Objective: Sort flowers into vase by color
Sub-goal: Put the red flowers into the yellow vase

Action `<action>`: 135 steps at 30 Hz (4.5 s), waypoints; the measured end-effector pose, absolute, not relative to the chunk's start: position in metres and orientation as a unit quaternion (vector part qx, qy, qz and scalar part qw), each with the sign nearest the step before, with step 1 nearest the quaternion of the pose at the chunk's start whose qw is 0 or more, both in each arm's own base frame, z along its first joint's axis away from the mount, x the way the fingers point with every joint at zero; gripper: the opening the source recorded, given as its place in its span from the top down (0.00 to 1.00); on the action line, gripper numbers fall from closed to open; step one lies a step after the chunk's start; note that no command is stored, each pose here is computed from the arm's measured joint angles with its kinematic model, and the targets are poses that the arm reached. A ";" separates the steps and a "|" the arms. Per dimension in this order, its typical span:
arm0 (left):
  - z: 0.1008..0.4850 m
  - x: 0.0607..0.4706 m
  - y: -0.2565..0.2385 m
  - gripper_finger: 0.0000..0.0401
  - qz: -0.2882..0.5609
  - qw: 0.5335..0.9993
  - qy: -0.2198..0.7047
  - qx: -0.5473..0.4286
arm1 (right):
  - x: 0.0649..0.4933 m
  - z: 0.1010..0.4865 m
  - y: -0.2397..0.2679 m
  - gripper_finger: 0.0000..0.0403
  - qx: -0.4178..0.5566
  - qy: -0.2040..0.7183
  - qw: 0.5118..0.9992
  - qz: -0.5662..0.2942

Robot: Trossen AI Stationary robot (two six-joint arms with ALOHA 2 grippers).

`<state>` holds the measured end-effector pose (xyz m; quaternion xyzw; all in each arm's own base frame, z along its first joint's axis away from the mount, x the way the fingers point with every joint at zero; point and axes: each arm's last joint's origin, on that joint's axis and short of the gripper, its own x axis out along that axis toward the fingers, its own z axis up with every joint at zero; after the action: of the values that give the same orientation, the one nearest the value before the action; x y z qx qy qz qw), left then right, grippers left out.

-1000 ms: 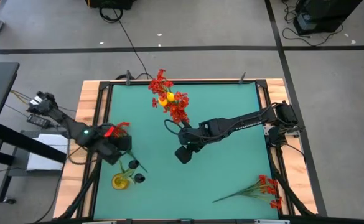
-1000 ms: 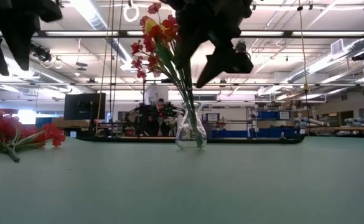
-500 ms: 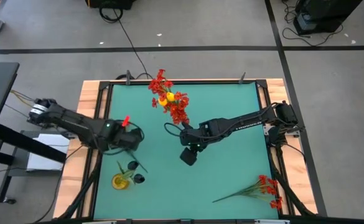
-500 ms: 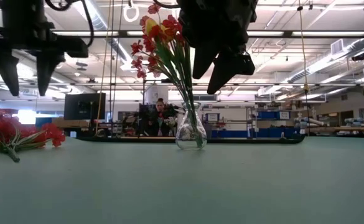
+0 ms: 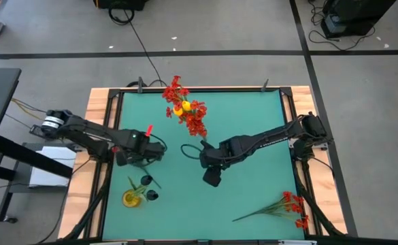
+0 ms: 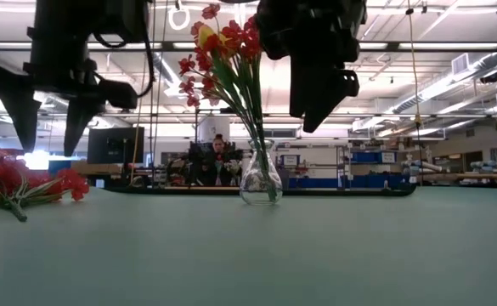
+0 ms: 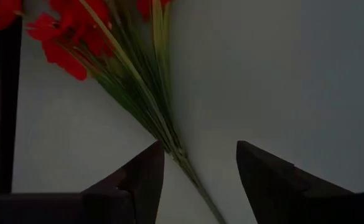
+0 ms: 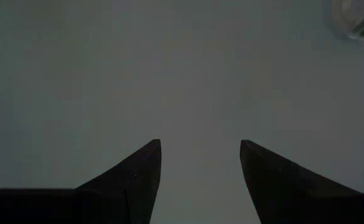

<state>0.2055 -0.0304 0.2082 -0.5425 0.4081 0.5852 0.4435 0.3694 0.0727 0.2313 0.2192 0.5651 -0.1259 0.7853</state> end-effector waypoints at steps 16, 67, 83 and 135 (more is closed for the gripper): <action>0.172 0.225 -0.037 0.49 0.564 0.390 0.481 -0.546 | 0.361 0.225 0.097 0.44 0.193 0.565 0.790 -0.136; 0.262 0.145 -0.022 0.95 0.336 0.733 0.387 -0.447 | 0.342 0.189 0.113 0.47 0.283 0.580 0.741 -0.185; 0.291 0.123 -0.025 0.93 0.149 0.846 0.356 -0.367 | 0.380 0.213 0.107 0.47 0.499 0.385 0.752 -0.193; 0.214 0.074 -0.056 0.96 -0.379 0.919 0.067 -0.086 | 0.354 0.205 0.146 0.48 0.538 0.402 0.687 -0.277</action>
<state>0.0739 -0.0564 0.2141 -0.0865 0.0665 -0.3789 0.9190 0.3540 0.1464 0.2049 0.5381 0.4021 -0.2769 0.6871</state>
